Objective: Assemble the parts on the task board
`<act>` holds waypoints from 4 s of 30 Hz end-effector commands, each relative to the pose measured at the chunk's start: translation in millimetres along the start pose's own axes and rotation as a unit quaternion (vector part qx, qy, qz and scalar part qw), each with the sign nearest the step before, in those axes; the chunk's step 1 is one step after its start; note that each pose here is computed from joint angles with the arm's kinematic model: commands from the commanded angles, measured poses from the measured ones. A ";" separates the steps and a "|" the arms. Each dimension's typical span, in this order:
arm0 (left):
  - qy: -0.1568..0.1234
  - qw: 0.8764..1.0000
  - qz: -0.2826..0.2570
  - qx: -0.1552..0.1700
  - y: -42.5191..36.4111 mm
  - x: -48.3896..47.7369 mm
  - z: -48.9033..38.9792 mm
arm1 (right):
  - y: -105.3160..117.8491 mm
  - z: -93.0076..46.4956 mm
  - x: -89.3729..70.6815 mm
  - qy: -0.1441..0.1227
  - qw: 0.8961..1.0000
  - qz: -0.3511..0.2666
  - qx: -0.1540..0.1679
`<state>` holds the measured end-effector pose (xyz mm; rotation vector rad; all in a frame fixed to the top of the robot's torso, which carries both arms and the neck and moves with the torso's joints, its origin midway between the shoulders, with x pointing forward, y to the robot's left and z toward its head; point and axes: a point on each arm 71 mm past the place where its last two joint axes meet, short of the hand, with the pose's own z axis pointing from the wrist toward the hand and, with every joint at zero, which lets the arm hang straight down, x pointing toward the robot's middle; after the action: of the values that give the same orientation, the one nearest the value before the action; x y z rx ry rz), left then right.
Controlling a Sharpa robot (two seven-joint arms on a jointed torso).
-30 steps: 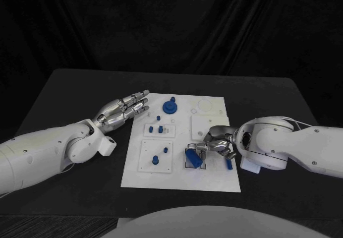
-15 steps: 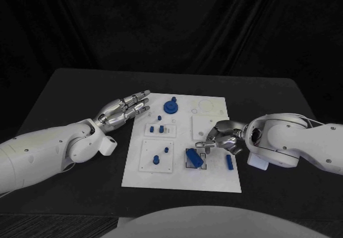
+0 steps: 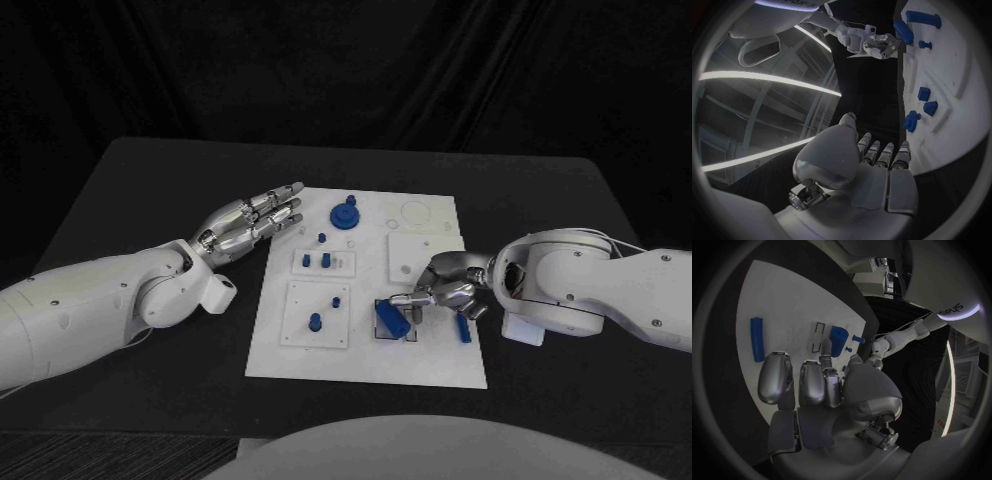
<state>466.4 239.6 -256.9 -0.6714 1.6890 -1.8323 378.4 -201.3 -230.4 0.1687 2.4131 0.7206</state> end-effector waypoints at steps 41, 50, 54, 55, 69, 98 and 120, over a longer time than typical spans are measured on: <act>0.006 0.998 -0.010 0.057 -4.5 2.3 -2.1 | 17.5 2.9 6.0 -0.025 0.993 -0.097 -0.066; 0.006 0.998 -0.011 0.057 -4.1 2.4 -2.7 | 19.8 4.7 9.8 -0.044 0.984 -0.164 -0.053; 0.006 0.998 -0.011 0.056 -4.0 2.3 -3.0 | 18.6 7.6 12.0 -0.045 0.984 -0.167 -0.050; 0.006 0.998 -0.011 0.056 -4.0 2.3 -3.0 | 18.4 8.1 12.3 -0.046 0.984 -0.167 -0.050; 0.007 0.998 -0.012 0.055 -3.5 2.7 -2.8 | 17.5 12.6 15.0 -0.038 0.984 -0.171 -0.045; 0.010 0.998 -0.016 0.052 -1.7 3.2 -4.1 | 10.5 19.0 25.8 0.001 0.985 -0.174 -0.021; 0.000 0.998 -0.009 0.057 -3.3 -0.7 -9.4 | -6.1 -28.1 -19.4 -0.081 0.990 -0.112 0.010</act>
<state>461.6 247.8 -263.4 -0.6934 1.7027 -1.8318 377.0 -221.5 -206.4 -0.1151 2.2276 0.5826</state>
